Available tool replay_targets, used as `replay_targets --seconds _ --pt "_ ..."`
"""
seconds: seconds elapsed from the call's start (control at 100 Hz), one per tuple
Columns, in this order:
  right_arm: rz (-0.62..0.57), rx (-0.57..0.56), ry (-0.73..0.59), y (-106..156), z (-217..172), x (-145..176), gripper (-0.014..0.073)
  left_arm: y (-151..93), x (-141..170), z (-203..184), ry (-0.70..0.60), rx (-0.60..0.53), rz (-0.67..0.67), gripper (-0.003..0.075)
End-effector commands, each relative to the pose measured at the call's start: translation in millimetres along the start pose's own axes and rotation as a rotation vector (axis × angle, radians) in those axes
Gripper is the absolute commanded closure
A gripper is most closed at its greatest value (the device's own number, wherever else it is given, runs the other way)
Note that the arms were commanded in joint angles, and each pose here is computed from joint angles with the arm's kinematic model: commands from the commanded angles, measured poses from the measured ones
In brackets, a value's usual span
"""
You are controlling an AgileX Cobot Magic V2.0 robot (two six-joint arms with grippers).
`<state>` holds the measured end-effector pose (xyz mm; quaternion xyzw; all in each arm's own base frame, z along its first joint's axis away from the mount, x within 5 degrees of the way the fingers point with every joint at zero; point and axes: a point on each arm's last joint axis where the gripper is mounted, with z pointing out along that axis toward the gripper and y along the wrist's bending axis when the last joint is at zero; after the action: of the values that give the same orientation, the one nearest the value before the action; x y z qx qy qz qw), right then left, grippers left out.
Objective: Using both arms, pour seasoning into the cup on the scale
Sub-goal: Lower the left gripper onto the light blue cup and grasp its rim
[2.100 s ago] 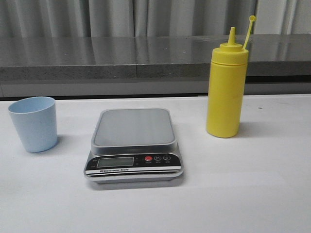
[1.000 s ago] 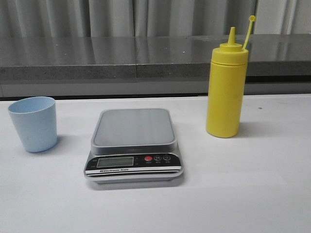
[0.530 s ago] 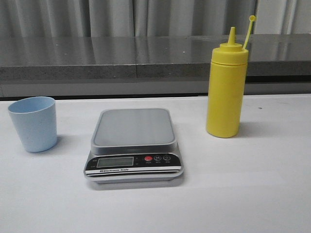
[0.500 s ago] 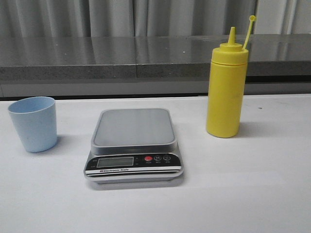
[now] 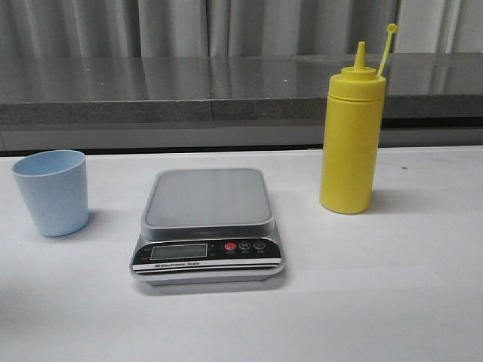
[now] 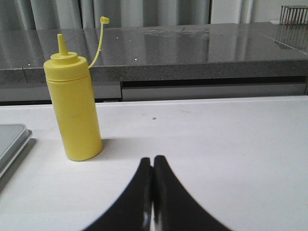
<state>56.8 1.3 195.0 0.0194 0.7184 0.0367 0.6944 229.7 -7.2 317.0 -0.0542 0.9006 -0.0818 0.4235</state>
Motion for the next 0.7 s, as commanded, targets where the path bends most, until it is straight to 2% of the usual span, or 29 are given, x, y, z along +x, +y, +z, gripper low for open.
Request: replay_targets --seconds 0.0,0.15,0.38,0.69 --pt "-0.01 -0.011 -0.111 1.3 -3.0 -12.8 0.0663 -4.4 -21.1 1.5 -0.025 0.019 -0.028 0.028" --pt "-0.01 -0.011 -0.111 1.3 -3.0 -12.8 0.0663 -11.7 -31.4 24.0 0.099 0.041 -0.024 0.028" --pt "-0.01 -0.011 -0.111 1.3 -3.0 -12.8 0.0663 -20.7 -40.1 64.8 0.181 0.054 -0.005 0.028" --pt "-0.01 -0.011 -0.111 1.3 -3.0 -12.8 0.0663 -16.3 -31.5 112.3 0.316 0.035 -0.018 0.0279"
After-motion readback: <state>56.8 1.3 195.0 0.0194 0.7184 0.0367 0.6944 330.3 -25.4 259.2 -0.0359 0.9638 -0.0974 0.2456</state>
